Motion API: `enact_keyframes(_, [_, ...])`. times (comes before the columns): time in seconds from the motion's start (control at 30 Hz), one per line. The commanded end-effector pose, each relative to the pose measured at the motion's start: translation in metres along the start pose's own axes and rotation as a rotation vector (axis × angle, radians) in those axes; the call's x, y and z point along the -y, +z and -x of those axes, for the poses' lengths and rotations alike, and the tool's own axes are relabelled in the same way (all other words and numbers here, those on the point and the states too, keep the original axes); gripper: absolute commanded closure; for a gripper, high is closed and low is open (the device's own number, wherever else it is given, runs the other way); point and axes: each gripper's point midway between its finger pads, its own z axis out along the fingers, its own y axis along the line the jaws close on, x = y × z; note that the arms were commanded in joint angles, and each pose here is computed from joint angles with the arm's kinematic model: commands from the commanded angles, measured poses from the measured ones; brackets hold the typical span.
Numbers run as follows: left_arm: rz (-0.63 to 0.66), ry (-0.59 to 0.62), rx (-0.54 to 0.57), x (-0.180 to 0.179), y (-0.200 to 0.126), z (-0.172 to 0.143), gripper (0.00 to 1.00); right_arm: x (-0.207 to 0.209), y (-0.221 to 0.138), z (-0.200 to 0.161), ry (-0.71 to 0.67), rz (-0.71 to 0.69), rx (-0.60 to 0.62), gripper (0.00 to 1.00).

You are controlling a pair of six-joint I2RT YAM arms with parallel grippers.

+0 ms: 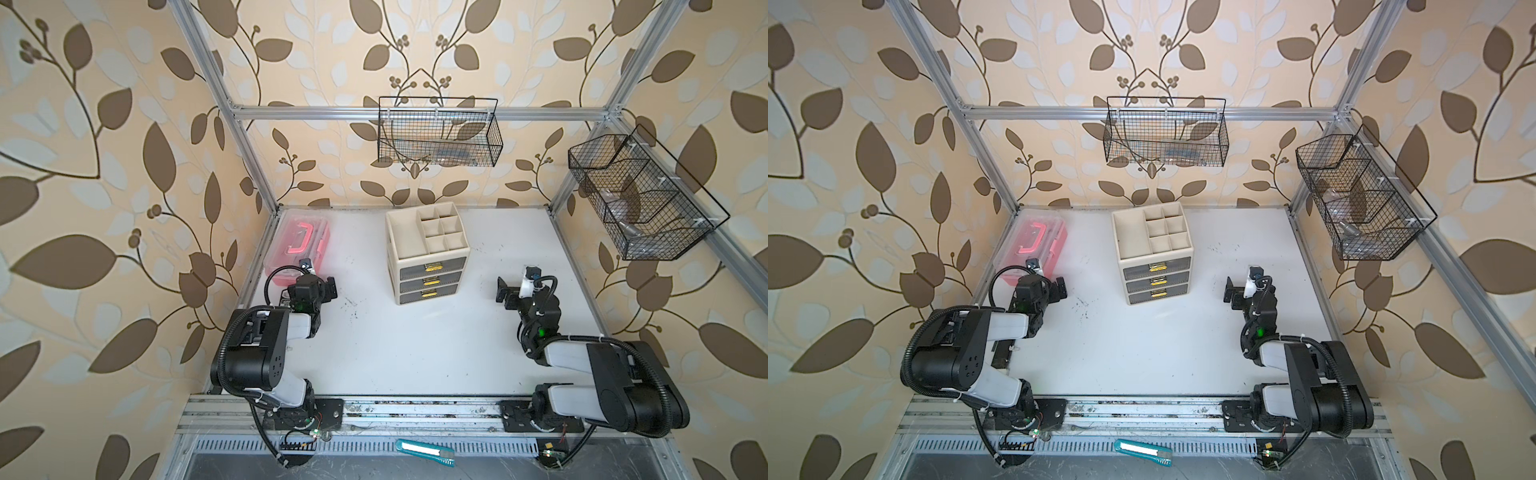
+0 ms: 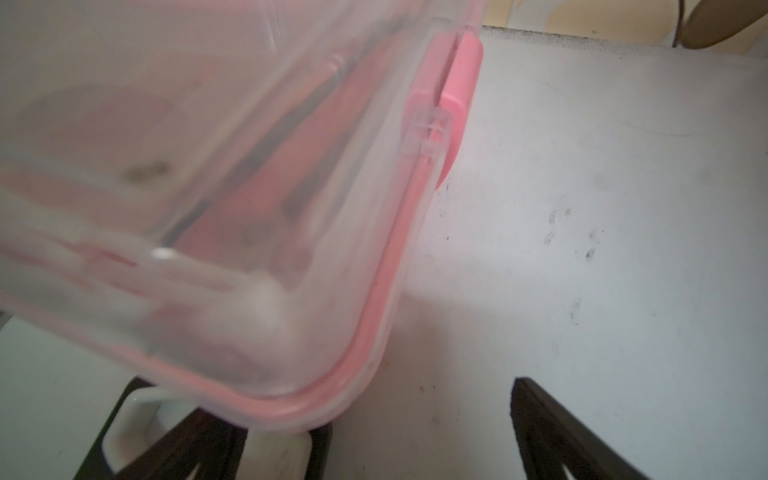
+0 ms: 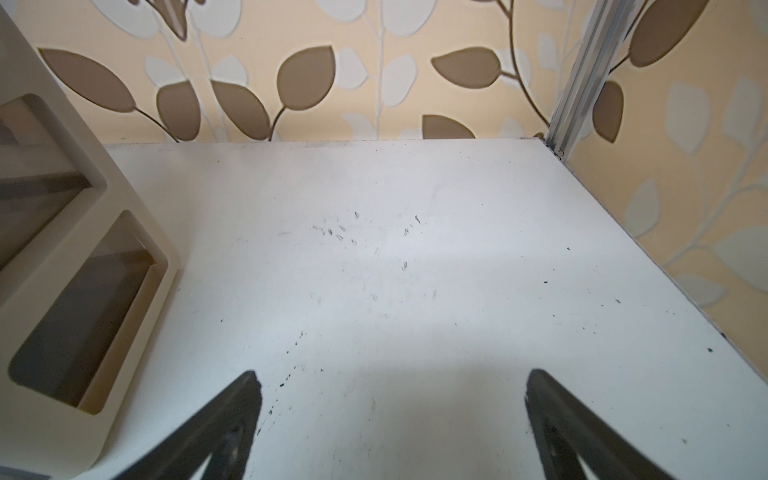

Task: Take the mice out of the drawer
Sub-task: Adjust the storage box at the center of the board.

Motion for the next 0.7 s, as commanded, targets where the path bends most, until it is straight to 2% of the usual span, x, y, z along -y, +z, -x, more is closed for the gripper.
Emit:
enact_keyframes(0.0, [-0.009, -0.021, 0.072, 0.0002, -0.0022, 0.0225, 0.01, -0.0013, 0.0031, 0.0101, -0.014, 0.008, 0.028, 0.00])
enact_keyframes(0.67, [-0.009, -0.021, 0.072, 0.0003, -0.0022, 0.0224, 0.01, -0.0018, 0.0032, 0.0099, -0.016, 0.008, 0.028, 0.00])
